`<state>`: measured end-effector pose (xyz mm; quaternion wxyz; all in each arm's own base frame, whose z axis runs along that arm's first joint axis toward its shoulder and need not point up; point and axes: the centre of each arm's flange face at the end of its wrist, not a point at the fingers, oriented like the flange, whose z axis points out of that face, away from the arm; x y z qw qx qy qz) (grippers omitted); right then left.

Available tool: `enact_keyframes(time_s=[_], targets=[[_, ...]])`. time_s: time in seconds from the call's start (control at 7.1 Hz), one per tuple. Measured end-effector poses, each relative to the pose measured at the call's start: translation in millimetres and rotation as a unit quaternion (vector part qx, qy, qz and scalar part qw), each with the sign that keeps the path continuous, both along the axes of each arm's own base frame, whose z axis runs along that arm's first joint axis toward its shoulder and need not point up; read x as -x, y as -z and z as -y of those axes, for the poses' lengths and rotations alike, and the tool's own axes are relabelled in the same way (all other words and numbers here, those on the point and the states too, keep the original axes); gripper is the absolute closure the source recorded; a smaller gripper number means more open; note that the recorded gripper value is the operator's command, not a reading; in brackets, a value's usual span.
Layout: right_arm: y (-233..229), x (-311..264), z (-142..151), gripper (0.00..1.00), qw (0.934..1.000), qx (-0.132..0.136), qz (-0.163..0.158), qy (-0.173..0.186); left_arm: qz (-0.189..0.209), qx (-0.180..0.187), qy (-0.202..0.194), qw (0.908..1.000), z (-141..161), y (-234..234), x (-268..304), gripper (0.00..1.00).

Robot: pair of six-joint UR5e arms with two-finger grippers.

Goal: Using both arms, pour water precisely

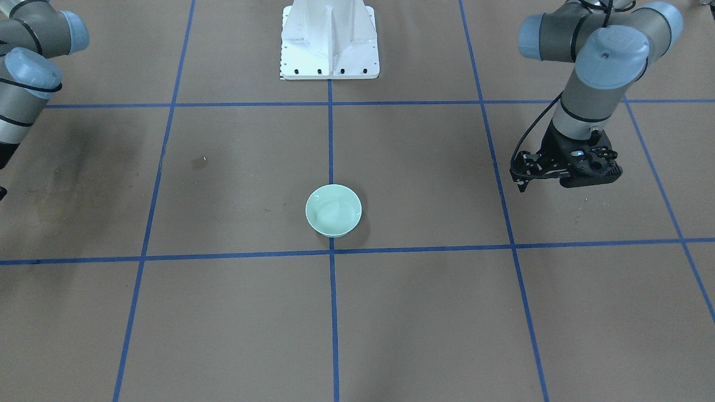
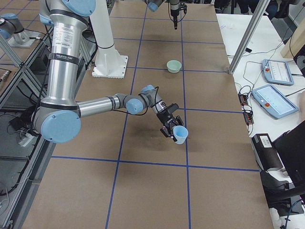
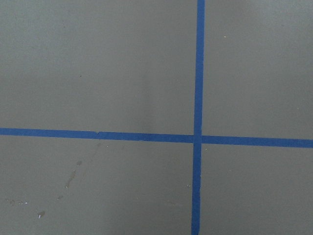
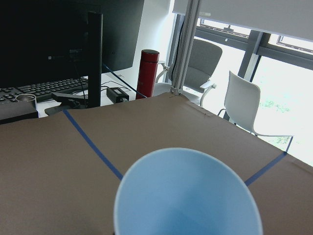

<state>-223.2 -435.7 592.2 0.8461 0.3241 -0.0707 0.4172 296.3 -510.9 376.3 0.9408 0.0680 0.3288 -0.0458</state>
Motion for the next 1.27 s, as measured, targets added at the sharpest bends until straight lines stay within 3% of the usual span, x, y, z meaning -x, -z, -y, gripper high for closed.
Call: enact_keyframes(time_s=[0.7, 1.27], targets=[[-28.7, 21.2, -6.7, 1.0, 0.9982, 0.052, 0.018, 0.023, -0.004, -0.004, 0.0, 1.0, 3.3, 8.0, -2.9, 0.0], [-33.7, 38.4, 3.0, 1.0, 0.997, 0.066, 0.026, 0.03, -0.005, -0.006, 0.0, 1.0, 4.9, 11.3, -4.2, 0.0]])
